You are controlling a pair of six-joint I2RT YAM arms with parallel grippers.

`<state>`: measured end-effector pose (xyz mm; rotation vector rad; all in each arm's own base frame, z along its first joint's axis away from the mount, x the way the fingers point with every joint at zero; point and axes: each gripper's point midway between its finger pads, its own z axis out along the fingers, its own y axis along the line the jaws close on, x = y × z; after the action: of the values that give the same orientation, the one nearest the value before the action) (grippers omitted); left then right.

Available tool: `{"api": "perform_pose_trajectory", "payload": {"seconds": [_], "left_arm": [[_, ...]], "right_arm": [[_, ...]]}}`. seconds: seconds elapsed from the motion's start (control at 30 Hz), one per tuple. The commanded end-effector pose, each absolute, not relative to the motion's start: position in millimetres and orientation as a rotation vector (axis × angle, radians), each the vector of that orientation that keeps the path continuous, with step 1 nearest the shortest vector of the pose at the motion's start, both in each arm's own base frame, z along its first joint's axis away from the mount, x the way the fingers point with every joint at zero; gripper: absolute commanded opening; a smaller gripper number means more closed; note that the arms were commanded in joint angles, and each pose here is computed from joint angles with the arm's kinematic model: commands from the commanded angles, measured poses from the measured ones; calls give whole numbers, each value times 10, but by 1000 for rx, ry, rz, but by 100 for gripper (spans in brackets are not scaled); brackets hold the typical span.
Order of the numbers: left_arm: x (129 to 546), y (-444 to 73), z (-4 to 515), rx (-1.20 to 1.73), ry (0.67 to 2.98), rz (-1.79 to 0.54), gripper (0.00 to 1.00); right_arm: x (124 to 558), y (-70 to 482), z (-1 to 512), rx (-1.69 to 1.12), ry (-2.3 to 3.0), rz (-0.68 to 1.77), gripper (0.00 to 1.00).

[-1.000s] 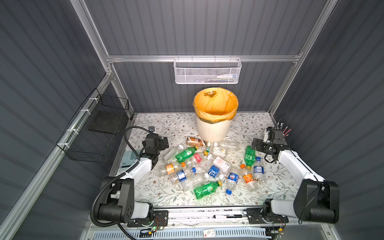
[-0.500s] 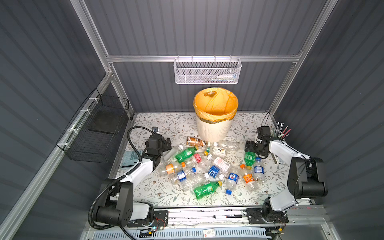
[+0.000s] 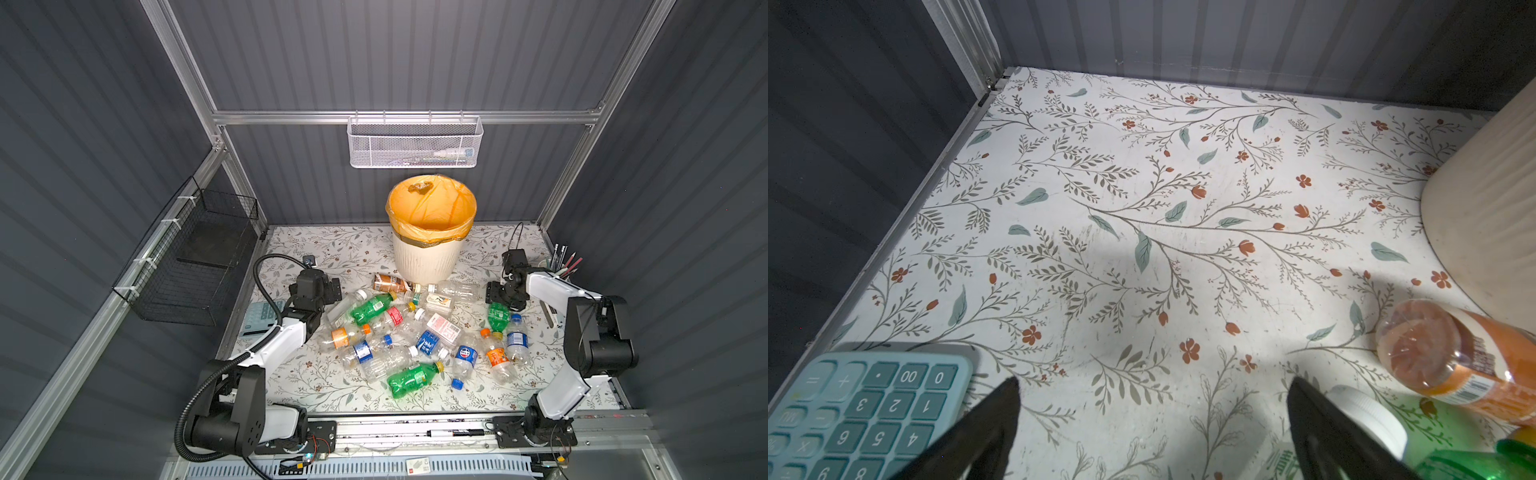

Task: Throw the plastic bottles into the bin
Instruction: 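Lower the right gripper onto the green soda bottle and close it, then lift the green bottle over the bin and open the right gripper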

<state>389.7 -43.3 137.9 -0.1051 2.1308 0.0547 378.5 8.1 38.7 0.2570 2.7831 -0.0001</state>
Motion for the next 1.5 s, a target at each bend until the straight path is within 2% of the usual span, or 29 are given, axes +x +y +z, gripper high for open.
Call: {"api": "perform_pose_trajectory", "payload": {"seconds": [0.0,0.2,0.37,0.5,0.57,0.73,0.83,0.9,1.03,1.2,1.23,1.27,1.3,1.33,1.47], "left_arm": [[3853,-398,1371,-127,2141,67,100],[3843,-375,1375,-138,2145,80,100],[3832,-363,1383,-160,2142,75,100],[3820,-337,1378,-183,2139,82,100],[3817,-329,1381,-191,2137,84,100],[3824,-352,1379,-191,2136,65,100],[3827,-385,1376,-186,2138,41,100],[3825,-413,1390,-183,2137,19,100],[3802,-449,1406,-177,2134,-10,100],[3764,-455,1422,-180,2130,-22,100],[3753,-451,1410,-181,2133,-20,100],[3744,-454,1404,-179,2137,-19,100],[3739,-449,1406,-178,2141,-14,100],[3727,-441,1395,-175,2149,-7,100],[3679,-431,1410,-170,2149,4,100]], "right_arm": [[3829,73,398,247,2791,-22,70],[3949,120,501,243,2749,19,57],[4080,124,974,250,2602,55,50],[4124,32,1803,279,2367,75,45],[4078,-68,2390,303,2193,68,45],[3725,-317,4014,371,1703,68,45],[3612,-282,4695,373,1502,156,45],[3659,-158,5019,351,1419,268,44],[4197,424,5188,230,1455,472,45],[4822,1565,4808,-32,1667,649,49],[4916,1761,4680,-91,1718,665,53],[4953,1875,4644,-137,1751,657,60],[5017,1928,4528,-161,1812,615,76],[5050,1921,4487,-166,1847,566,98],[4925,1576,4596,-66,1811,408,99]]}}
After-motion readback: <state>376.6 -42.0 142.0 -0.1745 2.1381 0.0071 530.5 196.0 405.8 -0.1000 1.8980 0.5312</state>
